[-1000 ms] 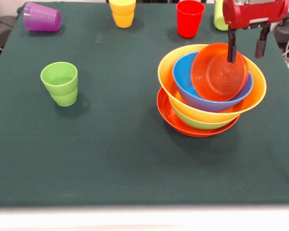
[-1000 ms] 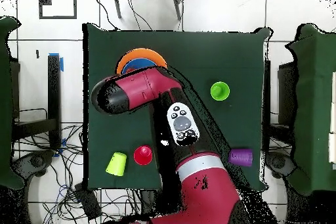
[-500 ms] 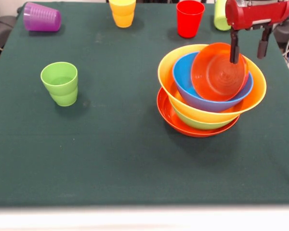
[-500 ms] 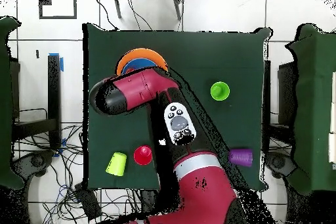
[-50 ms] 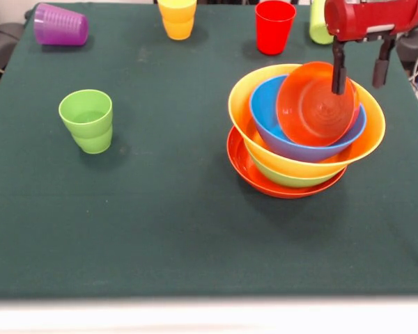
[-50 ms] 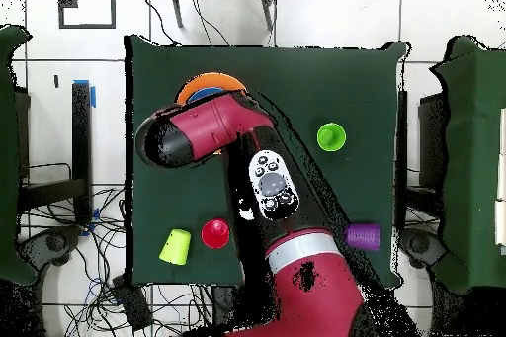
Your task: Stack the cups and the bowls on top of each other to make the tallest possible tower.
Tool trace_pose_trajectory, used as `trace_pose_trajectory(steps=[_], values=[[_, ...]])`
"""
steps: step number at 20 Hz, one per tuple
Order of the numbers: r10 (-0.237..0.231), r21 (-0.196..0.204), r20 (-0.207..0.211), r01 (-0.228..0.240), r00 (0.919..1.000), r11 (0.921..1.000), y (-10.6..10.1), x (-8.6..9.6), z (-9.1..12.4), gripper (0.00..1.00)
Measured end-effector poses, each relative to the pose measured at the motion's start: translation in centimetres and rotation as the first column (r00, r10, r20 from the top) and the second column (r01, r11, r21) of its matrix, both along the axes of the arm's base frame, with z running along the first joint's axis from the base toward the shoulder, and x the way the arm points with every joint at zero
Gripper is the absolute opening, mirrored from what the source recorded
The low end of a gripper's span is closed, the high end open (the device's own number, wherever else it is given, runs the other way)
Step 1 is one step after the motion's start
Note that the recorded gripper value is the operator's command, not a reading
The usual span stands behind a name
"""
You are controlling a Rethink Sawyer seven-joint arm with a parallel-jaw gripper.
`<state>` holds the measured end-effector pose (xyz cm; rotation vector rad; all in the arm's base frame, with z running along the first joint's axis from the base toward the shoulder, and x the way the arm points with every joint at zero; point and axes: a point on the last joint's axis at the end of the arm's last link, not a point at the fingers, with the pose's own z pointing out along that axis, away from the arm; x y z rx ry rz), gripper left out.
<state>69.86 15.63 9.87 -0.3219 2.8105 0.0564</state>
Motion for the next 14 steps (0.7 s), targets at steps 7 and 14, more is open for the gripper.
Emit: trace_pose_trajectory(steps=[7,14], values=[[-0.037,0.053,-0.013,0.038,0.9992,0.9979,-2.0,0.7,-0.6,1.00],[-0.040,0.086,-0.050,0.044,0.9980,0.9954,-2.0,-0.5,-2.5,1.00]])
